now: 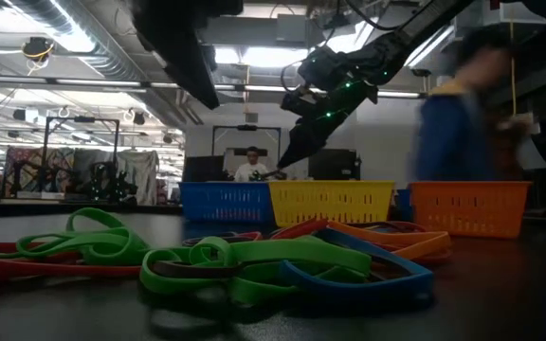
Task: Sort rubber bands into baskets
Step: Put the green rubber band into the right blue basket
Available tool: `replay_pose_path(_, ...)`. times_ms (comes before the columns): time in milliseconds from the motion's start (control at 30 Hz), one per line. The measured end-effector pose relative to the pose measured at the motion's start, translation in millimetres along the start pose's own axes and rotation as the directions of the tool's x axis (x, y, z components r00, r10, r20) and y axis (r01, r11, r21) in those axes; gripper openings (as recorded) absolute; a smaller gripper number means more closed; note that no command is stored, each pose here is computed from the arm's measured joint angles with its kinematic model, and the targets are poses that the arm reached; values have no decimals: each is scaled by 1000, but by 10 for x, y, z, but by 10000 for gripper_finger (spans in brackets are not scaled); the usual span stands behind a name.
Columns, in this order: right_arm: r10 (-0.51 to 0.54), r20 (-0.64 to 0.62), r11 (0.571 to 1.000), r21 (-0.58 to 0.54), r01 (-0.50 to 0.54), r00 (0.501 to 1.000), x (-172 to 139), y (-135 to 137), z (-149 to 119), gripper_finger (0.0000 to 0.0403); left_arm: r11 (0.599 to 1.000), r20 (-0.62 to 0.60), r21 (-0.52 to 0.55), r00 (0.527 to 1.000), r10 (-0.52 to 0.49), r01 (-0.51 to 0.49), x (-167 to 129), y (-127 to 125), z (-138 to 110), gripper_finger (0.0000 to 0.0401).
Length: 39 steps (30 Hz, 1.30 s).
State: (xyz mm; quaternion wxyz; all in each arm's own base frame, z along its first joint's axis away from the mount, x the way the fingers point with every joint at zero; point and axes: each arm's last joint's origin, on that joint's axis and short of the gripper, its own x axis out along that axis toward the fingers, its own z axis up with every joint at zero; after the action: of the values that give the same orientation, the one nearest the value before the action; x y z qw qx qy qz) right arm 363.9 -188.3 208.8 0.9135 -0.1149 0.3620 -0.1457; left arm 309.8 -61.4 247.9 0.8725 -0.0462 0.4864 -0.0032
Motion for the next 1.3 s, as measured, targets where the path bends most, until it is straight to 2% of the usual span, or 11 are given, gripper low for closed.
replay_pose_path(167, 25, -54, 1000, 1, -25, 998, -2, 23, -51, 174, 997, -28, -7, 997, -76, 76, 38, -247, -71, 168)
replay_pose_path(400, 49, -106, 999, 4, -49, 993, -7, 47, -102, 174, 988, 9, 7, 988, -154, 154, 227, -509, -291, 168)
replay_pose_path(667, 76, -138, 997, 9, -76, 988, -14, 67, -135, 174, 965, 43, -170, 980, -195, 199, 400, -580, -540, 168)
replay_pose_path(867, 100, -141, 995, 13, -99, 985, -16, 77, -144, 174, 939, 63, -259, 974, -219, 228, 494, -600, -708, 168)
replay_pose_path(1067, 114, -163, 993, 16, -113, 980, -20, 90, -165, 174, 914, 87, -309, 965, -249, 264, 641, -655, -846, 168)
replay_pose_path(1300, 123, -182, 992, 19, -122, 976, -26, 98, -184, 174, 922, 44, -305, 971, -235, 237, 855, -695, -934, 169)
